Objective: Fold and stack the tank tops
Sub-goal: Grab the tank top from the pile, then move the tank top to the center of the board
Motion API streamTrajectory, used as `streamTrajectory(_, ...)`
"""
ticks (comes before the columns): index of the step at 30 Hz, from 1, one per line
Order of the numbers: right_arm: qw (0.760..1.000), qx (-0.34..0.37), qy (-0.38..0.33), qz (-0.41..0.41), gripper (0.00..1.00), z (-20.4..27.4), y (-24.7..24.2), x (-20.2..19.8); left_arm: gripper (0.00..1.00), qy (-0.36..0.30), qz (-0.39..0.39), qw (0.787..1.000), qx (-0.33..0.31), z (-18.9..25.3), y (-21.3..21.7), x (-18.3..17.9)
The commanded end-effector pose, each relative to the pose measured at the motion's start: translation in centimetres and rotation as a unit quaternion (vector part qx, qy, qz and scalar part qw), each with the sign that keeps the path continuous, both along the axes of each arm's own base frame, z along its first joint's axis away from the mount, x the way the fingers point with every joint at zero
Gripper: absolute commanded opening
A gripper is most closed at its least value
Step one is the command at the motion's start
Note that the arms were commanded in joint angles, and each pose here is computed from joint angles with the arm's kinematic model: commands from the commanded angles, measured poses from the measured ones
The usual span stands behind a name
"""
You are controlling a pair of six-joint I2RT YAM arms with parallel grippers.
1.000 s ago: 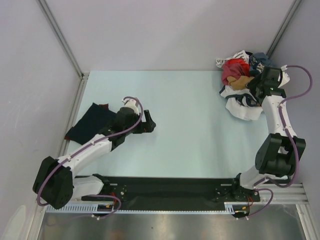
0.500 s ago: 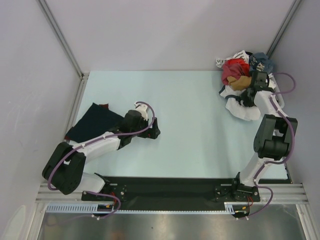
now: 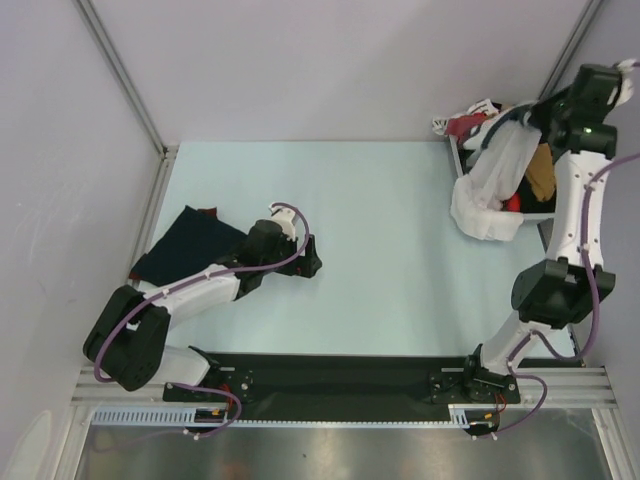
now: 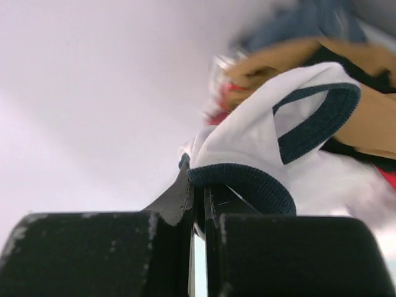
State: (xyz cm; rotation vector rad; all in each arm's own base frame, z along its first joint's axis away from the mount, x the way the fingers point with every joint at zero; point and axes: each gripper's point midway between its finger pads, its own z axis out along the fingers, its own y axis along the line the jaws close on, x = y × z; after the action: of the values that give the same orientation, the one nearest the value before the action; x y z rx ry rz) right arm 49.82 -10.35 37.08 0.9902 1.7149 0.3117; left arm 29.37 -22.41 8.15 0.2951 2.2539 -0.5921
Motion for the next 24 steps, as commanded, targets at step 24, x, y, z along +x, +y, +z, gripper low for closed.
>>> streamTrajectory(24,0.742,-0.099,-0.498,0.437,0.00,33.6,22.8,-27.7,1.00,-0.071,-0.001,0.997,-0.026,3.5,0.1,0.3)
